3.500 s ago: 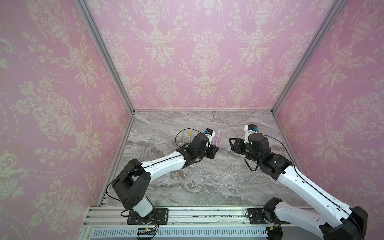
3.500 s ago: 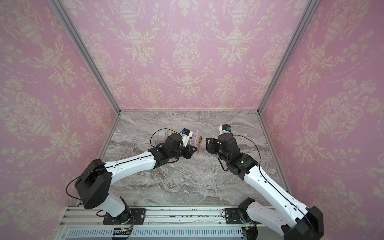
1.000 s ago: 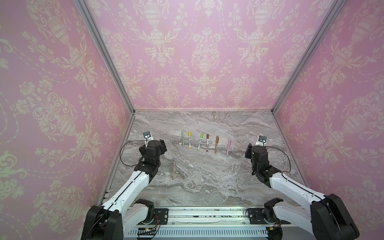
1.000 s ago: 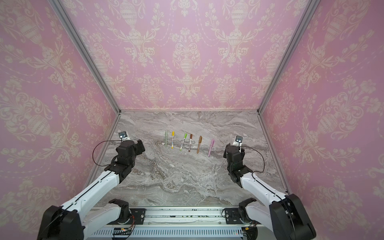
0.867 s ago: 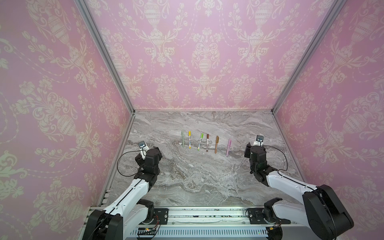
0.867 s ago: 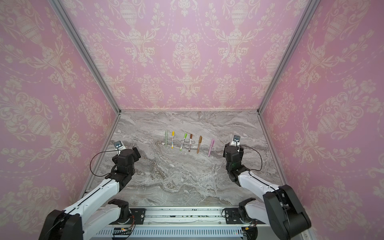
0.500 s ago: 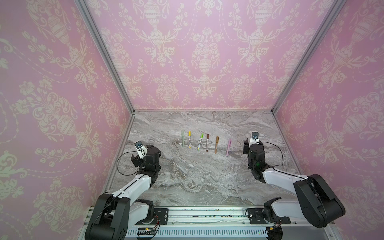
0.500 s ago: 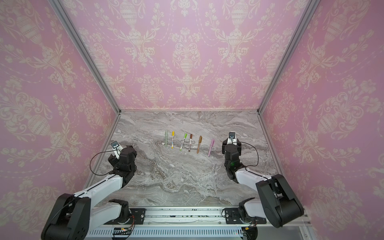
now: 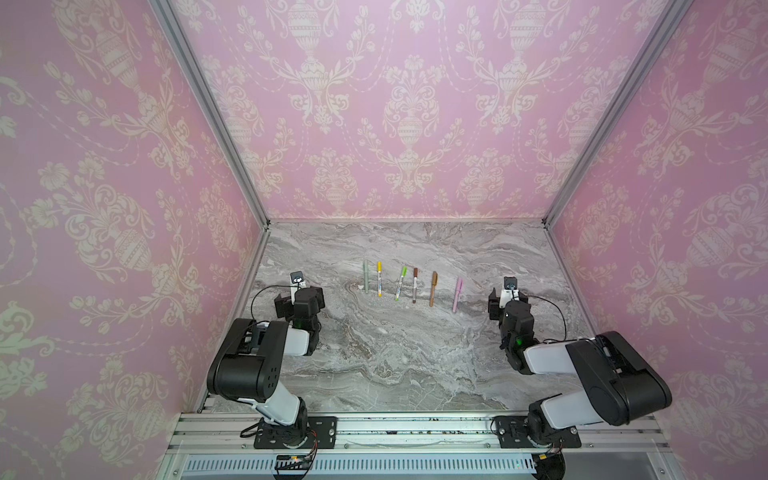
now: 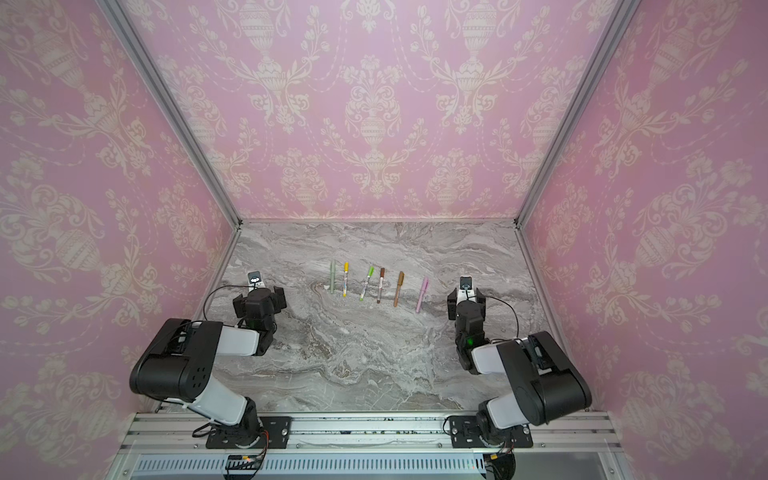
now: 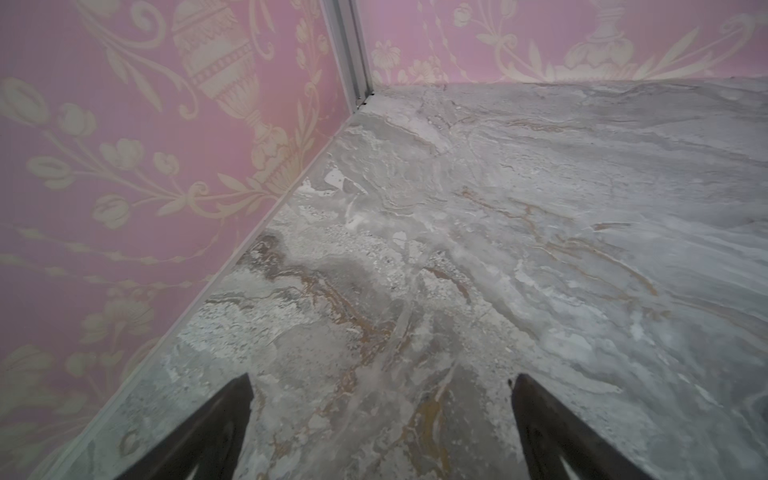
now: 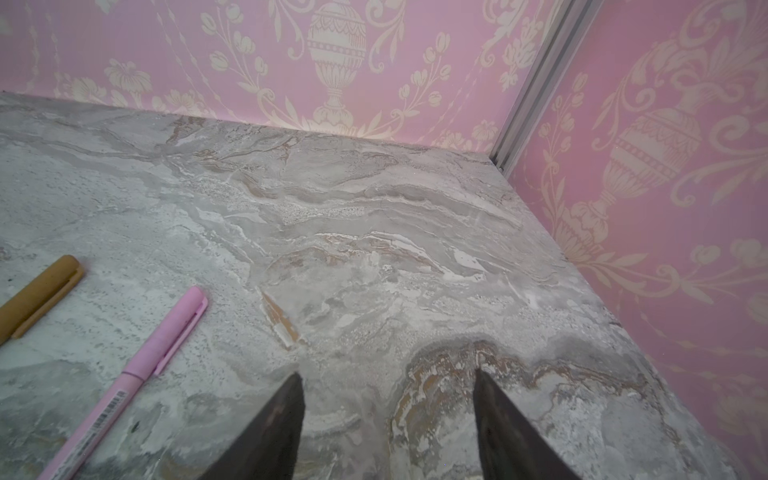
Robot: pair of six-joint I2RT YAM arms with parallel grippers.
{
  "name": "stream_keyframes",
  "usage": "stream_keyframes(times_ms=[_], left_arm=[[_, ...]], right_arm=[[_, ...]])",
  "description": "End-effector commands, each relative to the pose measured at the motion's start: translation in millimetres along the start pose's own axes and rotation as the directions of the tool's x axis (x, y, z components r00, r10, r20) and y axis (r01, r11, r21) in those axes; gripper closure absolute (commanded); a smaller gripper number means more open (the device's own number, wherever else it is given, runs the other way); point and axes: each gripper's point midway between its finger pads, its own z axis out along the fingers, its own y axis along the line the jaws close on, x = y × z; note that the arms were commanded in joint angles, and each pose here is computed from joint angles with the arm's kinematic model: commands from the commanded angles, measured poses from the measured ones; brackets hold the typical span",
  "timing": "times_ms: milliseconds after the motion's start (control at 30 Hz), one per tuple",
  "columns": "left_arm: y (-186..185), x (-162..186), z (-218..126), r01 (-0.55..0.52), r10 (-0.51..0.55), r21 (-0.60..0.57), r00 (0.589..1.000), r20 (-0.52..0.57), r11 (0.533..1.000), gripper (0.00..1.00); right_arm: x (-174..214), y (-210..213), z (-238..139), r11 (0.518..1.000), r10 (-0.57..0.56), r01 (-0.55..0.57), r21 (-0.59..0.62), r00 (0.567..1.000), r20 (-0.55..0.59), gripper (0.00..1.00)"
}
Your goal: Insert the pens into the pen caps
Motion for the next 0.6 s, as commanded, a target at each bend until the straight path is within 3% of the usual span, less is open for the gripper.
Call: stream_keyframes(times_ms=[0,33,133,200,267,367,567], left_arm=[[-34.4,1.2,-2.3,-0.003,0.003,0.277,1.0,0.003,0.961,0.01],[-37.1,-3.8,-3.3,-0.012,-0.008,0.296,0.998,0.068,0.955,0.01],[-35.6,1.5,-1.9,-0.003,0.0,0.292,1.0,0.01,0.956,0.01],[-35.8,-2.7,-1.9,-0.003,-0.015,0.295,0.998,0.057,0.955,0.01],[-30.8,-0.8,-0.3,0.005,-0.015,0.266,0.999,0.035,0.964,0.01],[-18.6,-2.8,-2.5,0.021,-0.036,0.195,0.997,0.074,0.981,0.01],[-29.9,-2.9,-5.1,-0.013,-0.006,0.243,0.997,0.077,0.97,0.01]], right_arm=[[-23.6,-7.5,-2.7,0.996,0.085,-0.083,-0.026,0.991,0.105,0.32],[-22.6,-11.7,2.1,0.993,0.117,-0.114,-0.033,0.989,0.096,0.31],[-13.3,-4.6,15.6,0.986,0.127,-0.126,-0.111,0.992,0.006,0.32],[-11.0,-7.1,30.3,0.986,0.143,-0.142,-0.086,0.99,0.0,0.29],[-1.0,-9.4,33.3,0.98,0.155,-0.167,-0.108,0.981,-0.113,0.27],[-5.5,-9.1,33.8,0.977,0.171,-0.177,-0.122,0.984,-0.056,0.19],[-4.8,-9.6,33.7,0.977,0.172,-0.178,-0.12,0.983,-0.06,0.11]])
